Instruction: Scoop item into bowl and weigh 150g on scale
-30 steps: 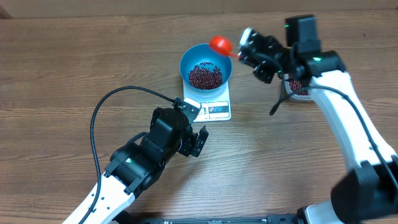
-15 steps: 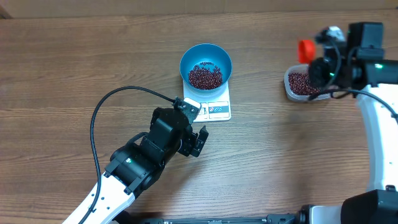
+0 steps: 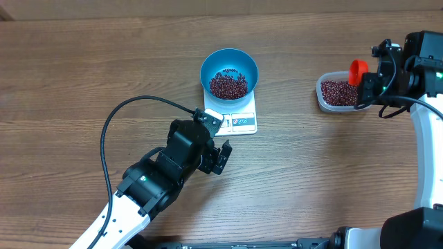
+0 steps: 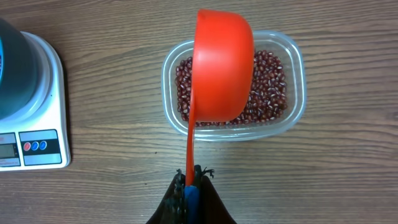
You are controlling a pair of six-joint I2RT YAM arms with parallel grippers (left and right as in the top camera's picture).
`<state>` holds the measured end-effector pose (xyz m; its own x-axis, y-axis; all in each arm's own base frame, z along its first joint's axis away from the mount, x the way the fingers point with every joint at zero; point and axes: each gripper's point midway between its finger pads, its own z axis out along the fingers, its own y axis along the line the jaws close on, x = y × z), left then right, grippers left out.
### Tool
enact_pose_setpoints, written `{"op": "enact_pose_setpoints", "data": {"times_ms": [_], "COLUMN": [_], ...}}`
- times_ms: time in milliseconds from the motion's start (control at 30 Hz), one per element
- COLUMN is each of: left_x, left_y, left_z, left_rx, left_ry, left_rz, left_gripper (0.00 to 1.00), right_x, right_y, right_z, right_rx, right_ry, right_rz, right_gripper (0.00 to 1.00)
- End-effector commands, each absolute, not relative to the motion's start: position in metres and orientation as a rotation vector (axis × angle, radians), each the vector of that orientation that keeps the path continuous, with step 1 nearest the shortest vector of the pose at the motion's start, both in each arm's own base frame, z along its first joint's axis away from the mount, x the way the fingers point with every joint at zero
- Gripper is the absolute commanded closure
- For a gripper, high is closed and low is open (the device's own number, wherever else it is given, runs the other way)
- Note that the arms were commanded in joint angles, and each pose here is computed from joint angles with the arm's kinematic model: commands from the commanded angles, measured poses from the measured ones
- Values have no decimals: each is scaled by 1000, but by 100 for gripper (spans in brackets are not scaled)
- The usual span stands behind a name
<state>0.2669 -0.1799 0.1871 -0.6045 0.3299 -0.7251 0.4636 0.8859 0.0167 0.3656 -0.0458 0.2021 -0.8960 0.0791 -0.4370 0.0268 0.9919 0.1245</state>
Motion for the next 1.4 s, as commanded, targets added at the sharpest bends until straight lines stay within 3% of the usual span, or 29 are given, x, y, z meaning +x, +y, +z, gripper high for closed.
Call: {"op": "enact_pose_setpoints", "data": {"times_ms": [0,500,767,900,1000,1067,1233,1367], "left_x": [267,267,267,267,267,267,267,267], "left_y": [-181,-181,-181,-181,-181,-181,-181,-181], "left_z": [185,185,185,185,185,185,185,185], "left_rx": [588,588,588,588,588,588,588,588], "left_ry": [2275,2275,2275,2275,2275,2275,2275,2275], "left_rz": [-221,-221,-221,-221,-220,-221,-220,-221], "left_gripper": [0,0,0,0,0,0,1,0], "right_x": [369,366,367,367,368,369,370,371], "right_y": [-44,-42,-43,-43,-43,-43,-43,-43], "right_z": [193,159,154,152,151,151,152,152], "right_rx": [87,109,112,112,112,112,111,110], "right_ry": [2696,2813,2829,2832,2831,2828,2826,2822], "right_rz": [193,230,236,237,237,236,235,234], "right_gripper": [96,96,84,96,96,88,87,77]}}
